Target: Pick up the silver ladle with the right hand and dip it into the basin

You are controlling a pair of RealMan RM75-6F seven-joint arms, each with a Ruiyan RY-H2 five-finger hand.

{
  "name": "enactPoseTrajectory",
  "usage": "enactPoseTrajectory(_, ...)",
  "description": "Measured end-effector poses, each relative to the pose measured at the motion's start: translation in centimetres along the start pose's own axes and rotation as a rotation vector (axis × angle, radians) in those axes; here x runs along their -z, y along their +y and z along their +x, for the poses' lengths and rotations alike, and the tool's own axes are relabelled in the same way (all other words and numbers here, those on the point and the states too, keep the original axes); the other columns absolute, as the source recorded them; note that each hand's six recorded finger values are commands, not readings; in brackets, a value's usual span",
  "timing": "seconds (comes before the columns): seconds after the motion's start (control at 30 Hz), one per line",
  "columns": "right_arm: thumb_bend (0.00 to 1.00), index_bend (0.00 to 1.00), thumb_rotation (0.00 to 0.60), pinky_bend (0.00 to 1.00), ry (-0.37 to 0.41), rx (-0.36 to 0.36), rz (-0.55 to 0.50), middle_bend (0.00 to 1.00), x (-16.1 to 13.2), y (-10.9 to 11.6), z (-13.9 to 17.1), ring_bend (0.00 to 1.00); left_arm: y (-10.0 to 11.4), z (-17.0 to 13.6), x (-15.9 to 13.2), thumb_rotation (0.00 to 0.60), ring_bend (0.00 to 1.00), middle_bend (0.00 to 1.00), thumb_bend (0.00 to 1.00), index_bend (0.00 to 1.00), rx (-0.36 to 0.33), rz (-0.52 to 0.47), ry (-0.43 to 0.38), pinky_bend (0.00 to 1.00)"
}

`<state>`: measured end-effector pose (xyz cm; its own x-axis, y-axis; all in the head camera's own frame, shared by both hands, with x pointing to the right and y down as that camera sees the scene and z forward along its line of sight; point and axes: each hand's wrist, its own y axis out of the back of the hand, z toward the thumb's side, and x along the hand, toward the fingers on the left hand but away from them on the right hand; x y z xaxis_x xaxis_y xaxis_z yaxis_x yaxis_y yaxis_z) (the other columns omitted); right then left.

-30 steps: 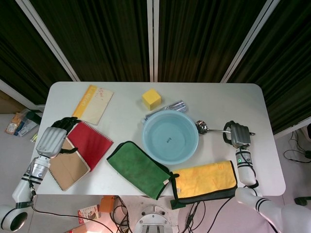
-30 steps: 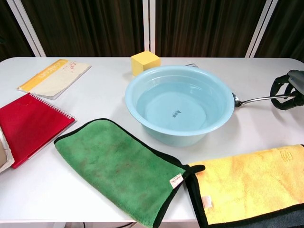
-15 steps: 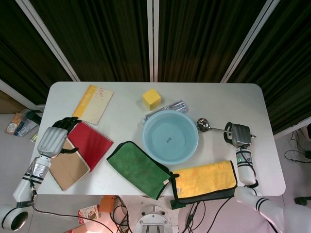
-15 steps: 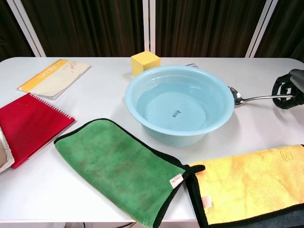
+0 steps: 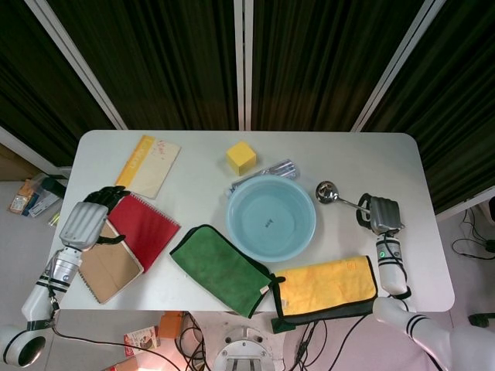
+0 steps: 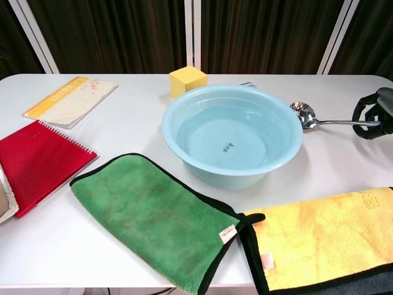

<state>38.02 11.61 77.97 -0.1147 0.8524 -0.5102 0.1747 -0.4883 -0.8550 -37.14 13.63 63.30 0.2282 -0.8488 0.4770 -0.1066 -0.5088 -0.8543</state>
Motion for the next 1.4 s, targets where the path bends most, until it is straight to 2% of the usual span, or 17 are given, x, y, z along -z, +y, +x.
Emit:
enactPoseTrajectory(0.5,0.67,0.66,0.6,0.8,0.023,0.05,-0.145,0.83,-0.4,1.4,0.2,0.78,0.1,-0.1,-0.2,0.6,0.12,0.13,0.03,0.19,-0.003,0.0,-0.002,0.23)
enactPoseTrajectory(0.77,0.74,0.68,0.6,0.8,0.065,0.042,-0.313,0.83,-2.0,3.8,0.8,0.78,0.2,-0.1,-0.3,0.6,0.12,0.12,0.03,0.19,-0.007,0.002,-0.003,0.23)
enactPoseTrajectory(0.97,0.75,0.69,0.6,0.8,0.147,0.023,-0.382,0.83,-4.0,6.7,2.0,0.78,0.2,-0.1,-0.3,0.6,0.12,0.12,0.03,0.19,-0.007,0.001,-0.001,0.24)
enactPoseTrajectory(1.1,0.75,0.69,0.6,0.8,0.214,-0.001,-0.342,0.83,-5.5,8.4,3.0,0.78,0.2,-0.1,-0.4,0.6,0.12,0.12,0.03,0.19,-0.009,-0.001,-0.003,0.24)
enactPoseTrajectory(1.4,0.75,0.7,0.6,0.8,0.348,-0.038,-0.053,0.83,-8.8,9.9,4.6,0.78,0.7,-0.4,-0.2,0.6,0.12,0.12,0.03,0.19,-0.028,-0.011,0.001,0.24)
